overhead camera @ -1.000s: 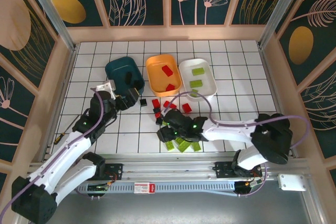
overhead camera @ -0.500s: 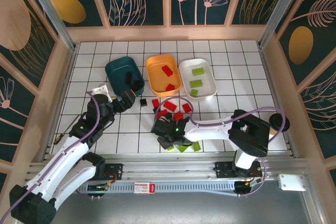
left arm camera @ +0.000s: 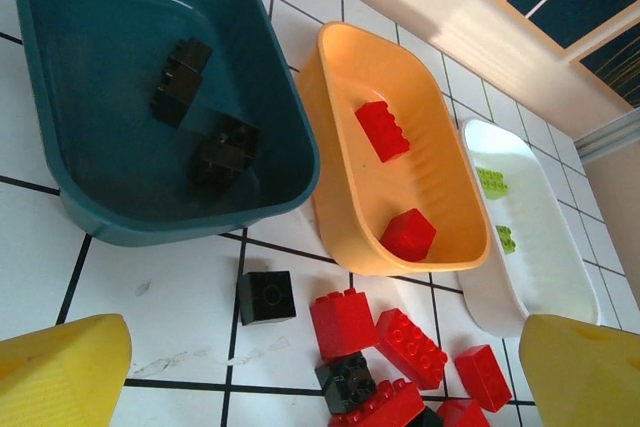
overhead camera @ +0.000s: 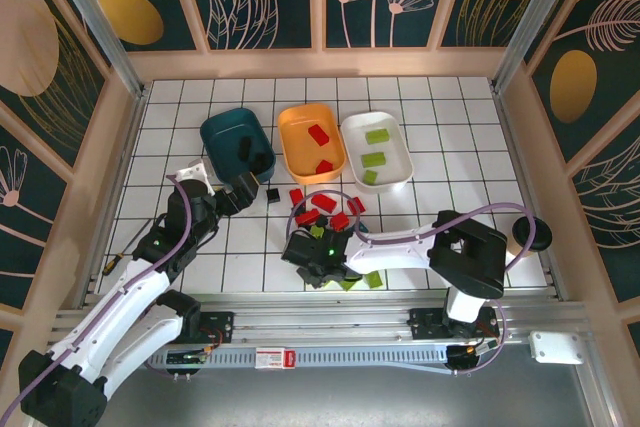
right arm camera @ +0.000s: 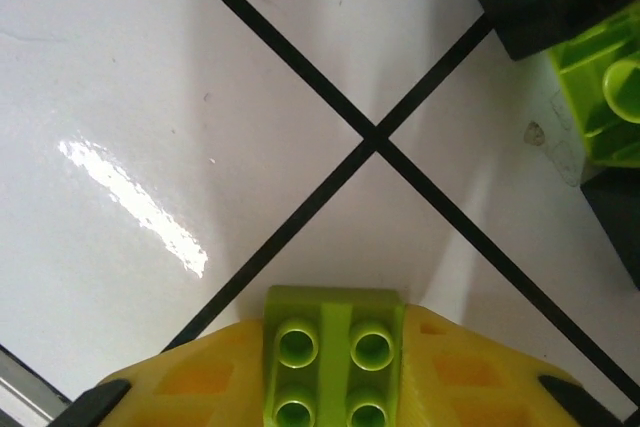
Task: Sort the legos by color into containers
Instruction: Pick up the lego from the bottom-center of the table, then place the lego in the container.
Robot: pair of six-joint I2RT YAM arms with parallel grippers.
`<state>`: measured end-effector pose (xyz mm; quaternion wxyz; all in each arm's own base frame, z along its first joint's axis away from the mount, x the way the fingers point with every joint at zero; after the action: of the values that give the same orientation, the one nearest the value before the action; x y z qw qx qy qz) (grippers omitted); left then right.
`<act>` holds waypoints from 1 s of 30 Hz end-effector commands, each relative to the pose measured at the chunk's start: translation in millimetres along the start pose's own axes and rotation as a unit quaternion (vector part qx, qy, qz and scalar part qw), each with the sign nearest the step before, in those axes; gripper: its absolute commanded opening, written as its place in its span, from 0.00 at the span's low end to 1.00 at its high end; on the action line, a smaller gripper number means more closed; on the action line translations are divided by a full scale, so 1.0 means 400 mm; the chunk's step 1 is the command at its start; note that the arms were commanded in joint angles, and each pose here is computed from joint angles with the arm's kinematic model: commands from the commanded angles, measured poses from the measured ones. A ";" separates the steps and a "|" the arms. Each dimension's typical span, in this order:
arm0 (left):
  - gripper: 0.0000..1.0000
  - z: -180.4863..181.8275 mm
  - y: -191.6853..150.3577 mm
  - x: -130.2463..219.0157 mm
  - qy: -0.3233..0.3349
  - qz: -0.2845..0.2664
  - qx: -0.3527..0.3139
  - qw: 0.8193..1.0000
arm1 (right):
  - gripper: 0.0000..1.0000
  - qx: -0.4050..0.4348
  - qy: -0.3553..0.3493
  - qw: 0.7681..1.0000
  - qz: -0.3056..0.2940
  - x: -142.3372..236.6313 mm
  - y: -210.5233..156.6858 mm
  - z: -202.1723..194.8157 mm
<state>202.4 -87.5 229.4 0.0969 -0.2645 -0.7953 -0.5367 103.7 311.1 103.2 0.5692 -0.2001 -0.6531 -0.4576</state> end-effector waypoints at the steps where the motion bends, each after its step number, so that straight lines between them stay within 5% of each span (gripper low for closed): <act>1: 0.99 0.001 0.006 0.005 0.005 0.000 -0.009 1.000 | 0.21 -0.013 0.034 0.996 -0.087 0.045 0.063 0.010; 6: 0.99 -0.001 -0.011 -0.007 -0.013 0.014 -0.008 1.000 | 0.19 -0.066 0.086 0.976 -0.188 0.164 0.154 -0.053; 14: 0.98 -0.006 -0.045 -0.041 -0.046 0.037 0.010 0.998 | 0.19 -0.252 0.062 0.908 -0.330 0.249 0.319 -0.382; 23: 0.97 -0.033 -0.083 -0.060 -0.067 0.068 -0.007 0.995 | 0.20 -0.375 -0.044 0.882 -0.282 0.080 0.404 -0.647; 26: 0.96 -0.054 -0.104 -0.069 -0.068 0.085 -0.024 0.994 | 0.31 -0.389 -0.048 0.879 -0.273 0.040 0.414 -0.684; 28: 0.95 -0.071 -0.121 -0.077 -0.070 0.099 -0.038 0.992 | 0.53 -0.391 -0.041 0.879 -0.269 0.028 0.427 -0.693; 30: 0.95 -0.090 -0.137 -0.084 -0.070 0.110 -0.054 0.990 | 0.63 -0.390 -0.037 0.878 -0.274 0.036 0.439 -0.693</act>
<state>196.5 -137.0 184.8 0.0906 -0.3935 -0.7425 -0.5344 379.5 157.4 137.8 0.2787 -0.2759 -0.4832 -0.7828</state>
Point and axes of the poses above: each hand's point on the last joint's axis, 136 mm out from that joint toward the fingers, its own x axis back along the fingers, its own z axis along the line the jaws close on, y = z × x, the point moved 9 cm from there along x, back along the fingers, and after that the axes turned 14 degrees about -x, right-handed, at the moved point
